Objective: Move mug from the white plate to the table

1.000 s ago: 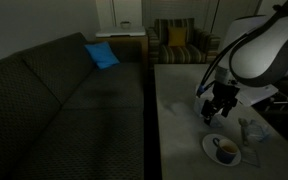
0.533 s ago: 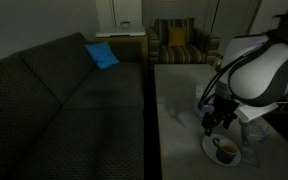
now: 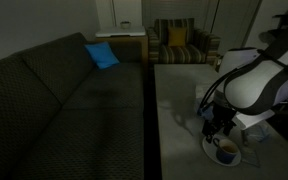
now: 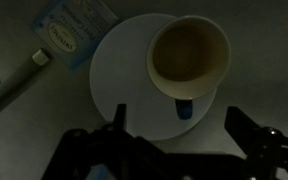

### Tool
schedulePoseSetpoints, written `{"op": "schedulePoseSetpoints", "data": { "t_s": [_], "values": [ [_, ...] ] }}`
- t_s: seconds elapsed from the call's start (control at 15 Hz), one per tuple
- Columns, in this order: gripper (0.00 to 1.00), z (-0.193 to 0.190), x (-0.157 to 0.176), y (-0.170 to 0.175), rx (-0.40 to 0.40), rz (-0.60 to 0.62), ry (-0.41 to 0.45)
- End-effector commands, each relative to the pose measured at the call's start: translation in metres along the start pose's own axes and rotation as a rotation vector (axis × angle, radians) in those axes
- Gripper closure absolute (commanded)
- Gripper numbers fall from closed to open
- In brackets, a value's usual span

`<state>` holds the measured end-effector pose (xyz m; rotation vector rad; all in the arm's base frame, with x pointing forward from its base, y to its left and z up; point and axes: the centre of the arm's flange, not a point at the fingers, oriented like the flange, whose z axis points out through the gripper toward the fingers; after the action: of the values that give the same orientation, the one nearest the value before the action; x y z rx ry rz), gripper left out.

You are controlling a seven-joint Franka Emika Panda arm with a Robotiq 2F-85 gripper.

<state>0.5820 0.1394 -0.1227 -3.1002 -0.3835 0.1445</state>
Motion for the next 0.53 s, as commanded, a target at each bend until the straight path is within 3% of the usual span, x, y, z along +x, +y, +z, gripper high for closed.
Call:
{"op": "schedulePoseSetpoints", "data": {
  "t_s": [0.0, 0.47],
  "values": [
    [0.00, -0.002, 0.000, -0.001, -0.003, -0.009, 0.008],
    [0.00, 0.030, 0.011, 0.007, 0.046, -0.005, -0.009]
  ]
}}
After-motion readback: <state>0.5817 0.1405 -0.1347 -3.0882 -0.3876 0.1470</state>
